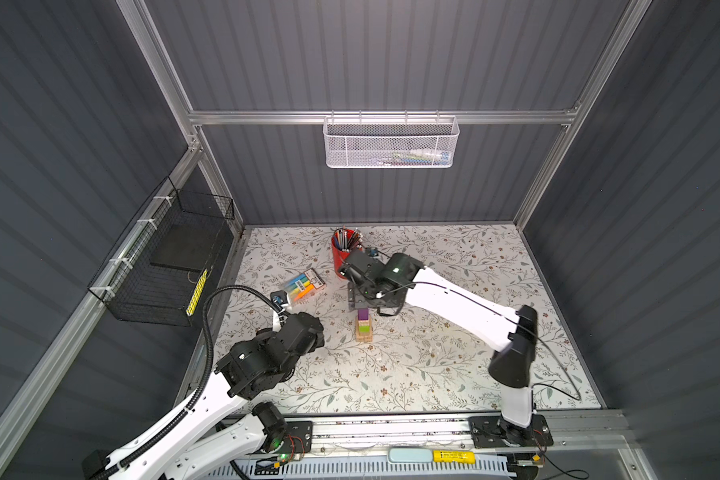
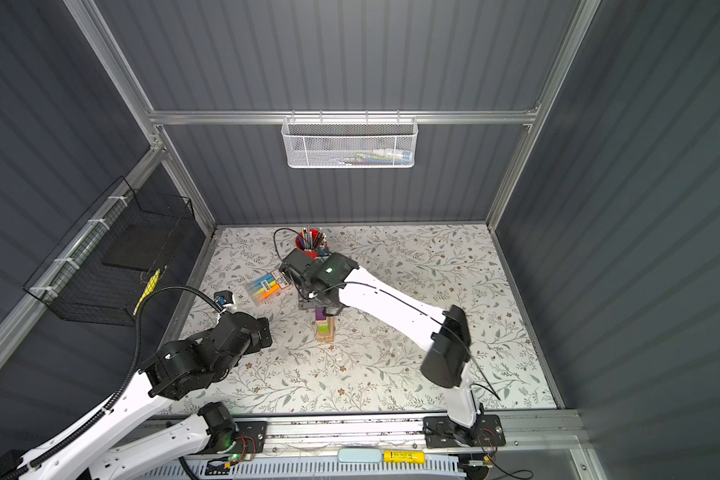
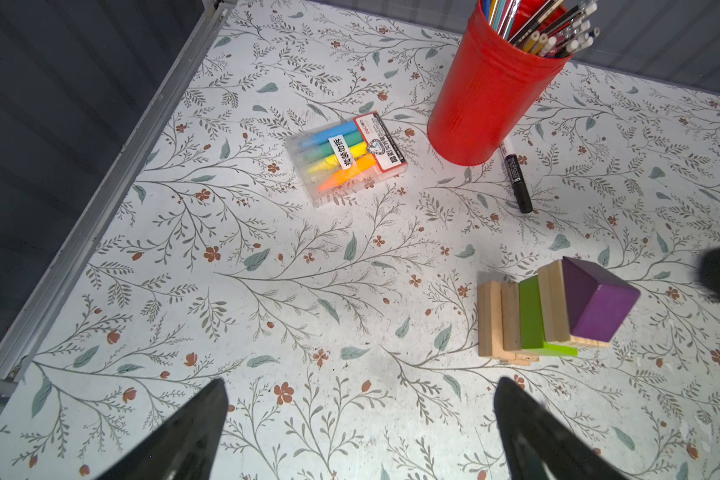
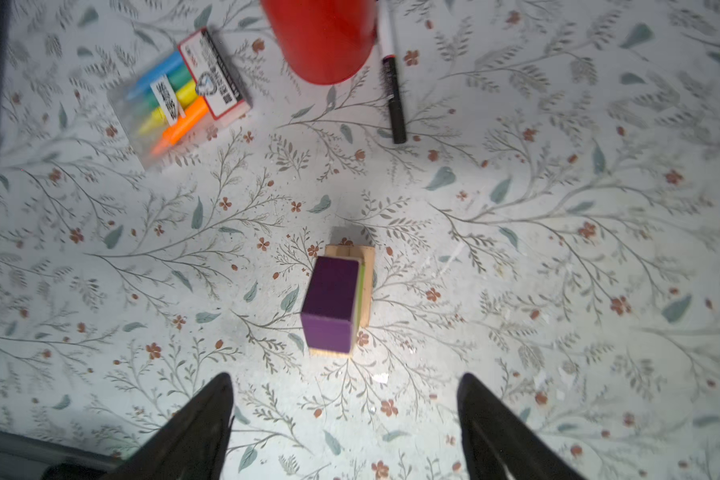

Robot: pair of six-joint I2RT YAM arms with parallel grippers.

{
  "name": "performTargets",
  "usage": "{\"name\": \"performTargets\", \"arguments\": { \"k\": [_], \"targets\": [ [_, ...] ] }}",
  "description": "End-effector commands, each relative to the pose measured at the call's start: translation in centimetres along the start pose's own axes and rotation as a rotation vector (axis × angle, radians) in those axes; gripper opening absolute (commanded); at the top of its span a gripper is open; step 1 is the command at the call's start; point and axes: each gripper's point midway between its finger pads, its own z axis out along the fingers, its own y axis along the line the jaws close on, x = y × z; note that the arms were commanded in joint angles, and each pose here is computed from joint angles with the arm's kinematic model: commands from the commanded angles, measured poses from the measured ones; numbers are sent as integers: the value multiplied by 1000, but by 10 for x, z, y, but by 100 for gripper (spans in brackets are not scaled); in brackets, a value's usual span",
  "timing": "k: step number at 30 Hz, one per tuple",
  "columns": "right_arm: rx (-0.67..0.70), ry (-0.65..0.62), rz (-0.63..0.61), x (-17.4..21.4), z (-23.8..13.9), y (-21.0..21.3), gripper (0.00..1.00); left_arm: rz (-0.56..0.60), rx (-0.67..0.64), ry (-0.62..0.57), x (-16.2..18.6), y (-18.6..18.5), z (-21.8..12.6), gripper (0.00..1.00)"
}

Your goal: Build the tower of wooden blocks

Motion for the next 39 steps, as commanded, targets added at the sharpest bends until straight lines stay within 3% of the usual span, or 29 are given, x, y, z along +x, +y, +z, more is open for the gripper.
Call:
{"name": "performTargets", "arguments": {
  "k": [1, 4, 7, 12, 14, 16, 20, 23, 24, 27, 32, 34, 35, 36, 39],
  "targets": [
    [97, -140, 3, -21, -30, -63, 99, 38, -22, -84, -24, -2, -3, 100],
    [185, -211, 61, -27, -33, -135, 99, 33, -81, -140, -46, 0, 11, 100],
    [322, -319, 142, -29, -30, -221, 99, -34, -147, -147, -65, 21, 47, 100],
    [525, -492, 253, -22, -11, -342, 99, -202, -338, -156, -79, 100, 118, 100],
    [529, -567, 282, -19, -7, -369, 99, -279, -397, -162, -71, 131, 140, 100],
    [515, -601, 281, -14, 6, -390, 99, -213, -447, -215, -67, 142, 160, 100],
    [481, -589, 271, -3, 46, -414, 99, -122, -357, -249, -55, 128, 194, 100],
    [393, -591, 228, -8, 74, -410, 99, -64, -212, -359, -51, 107, 207, 100],
    [354, -625, 198, -15, 79, -405, 99, -11, -210, -338, -47, 103, 213, 100],
    [281, -686, 91, -31, 80, -390, 99, 61, -173, -338, -44, 92, 229, 100],
    [207, -796, -15, -26, 78, -377, 99, 109, -138, -360, -26, 83, 245, 100],
    [208, -859, -21, -23, 82, -378, 99, 142, -159, -333, -27, 80, 257, 100],
    [216, -808, -3, -19, 86, -382, 99, 143, -158, -271, -24, 79, 262, 100],
    [207, -750, 27, -20, 91, -387, 99, 128, -151, -312, -28, 80, 261, 100],
    [183, -800, 47, -24, 86, -391, 99, 128, -163, -298, -26, 81, 260, 100]
  ]
}}
